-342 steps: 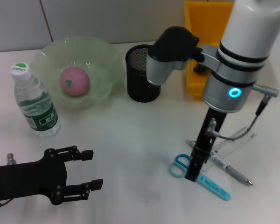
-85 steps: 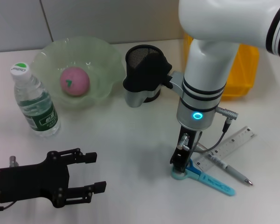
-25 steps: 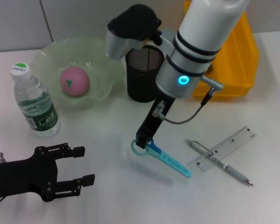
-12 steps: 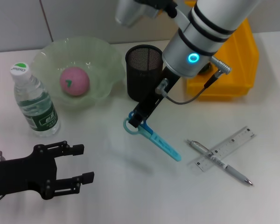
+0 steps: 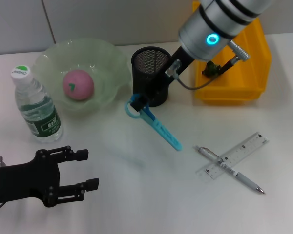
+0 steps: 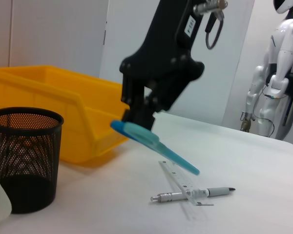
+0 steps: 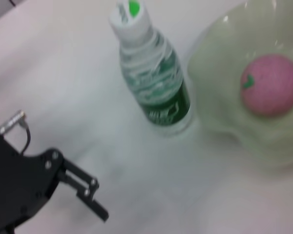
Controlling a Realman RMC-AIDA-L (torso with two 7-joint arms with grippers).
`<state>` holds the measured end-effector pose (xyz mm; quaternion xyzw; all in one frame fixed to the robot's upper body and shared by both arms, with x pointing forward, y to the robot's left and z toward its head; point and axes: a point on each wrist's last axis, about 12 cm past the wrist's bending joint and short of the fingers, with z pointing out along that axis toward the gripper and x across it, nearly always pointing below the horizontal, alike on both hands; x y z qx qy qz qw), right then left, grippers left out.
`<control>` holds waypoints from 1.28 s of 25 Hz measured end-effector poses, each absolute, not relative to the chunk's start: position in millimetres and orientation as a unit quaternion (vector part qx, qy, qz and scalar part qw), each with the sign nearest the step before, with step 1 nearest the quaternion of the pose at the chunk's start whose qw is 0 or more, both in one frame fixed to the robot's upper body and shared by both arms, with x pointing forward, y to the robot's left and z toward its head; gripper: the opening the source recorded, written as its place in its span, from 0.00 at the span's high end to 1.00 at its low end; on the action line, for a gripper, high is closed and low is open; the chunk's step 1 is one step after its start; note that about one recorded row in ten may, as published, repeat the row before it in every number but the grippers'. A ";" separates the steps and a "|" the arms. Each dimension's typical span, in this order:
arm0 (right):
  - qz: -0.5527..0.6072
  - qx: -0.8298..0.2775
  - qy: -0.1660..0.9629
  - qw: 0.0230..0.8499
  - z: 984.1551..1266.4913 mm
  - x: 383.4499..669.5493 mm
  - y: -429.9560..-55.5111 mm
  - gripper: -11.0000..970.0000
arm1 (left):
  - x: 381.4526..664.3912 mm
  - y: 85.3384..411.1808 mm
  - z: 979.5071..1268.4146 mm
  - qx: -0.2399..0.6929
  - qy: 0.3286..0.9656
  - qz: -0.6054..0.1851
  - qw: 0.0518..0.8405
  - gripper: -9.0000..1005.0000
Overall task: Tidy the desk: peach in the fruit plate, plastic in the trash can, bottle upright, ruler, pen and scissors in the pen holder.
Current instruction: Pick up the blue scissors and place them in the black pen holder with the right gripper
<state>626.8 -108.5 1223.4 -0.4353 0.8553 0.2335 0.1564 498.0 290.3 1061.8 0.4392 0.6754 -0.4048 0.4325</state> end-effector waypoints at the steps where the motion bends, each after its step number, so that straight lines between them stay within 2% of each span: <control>1: 0.236 -0.433 0.855 0.163 1225.4 627.6 -110.4 0.88 | 498.0 290.1 1061.9 0.439 0.675 -0.405 0.433 0.25; 14: 0.284 -0.419 0.827 0.244 1244.2 634.8 -126.0 0.87 | 498.6 288.0 1062.2 0.440 0.673 -0.407 0.433 0.25; 32: 0.326 -0.401 0.766 0.383 1245.8 640.6 -149.3 0.87 | 498.5 287.2 1061.9 0.439 0.673 -0.408 0.434 0.25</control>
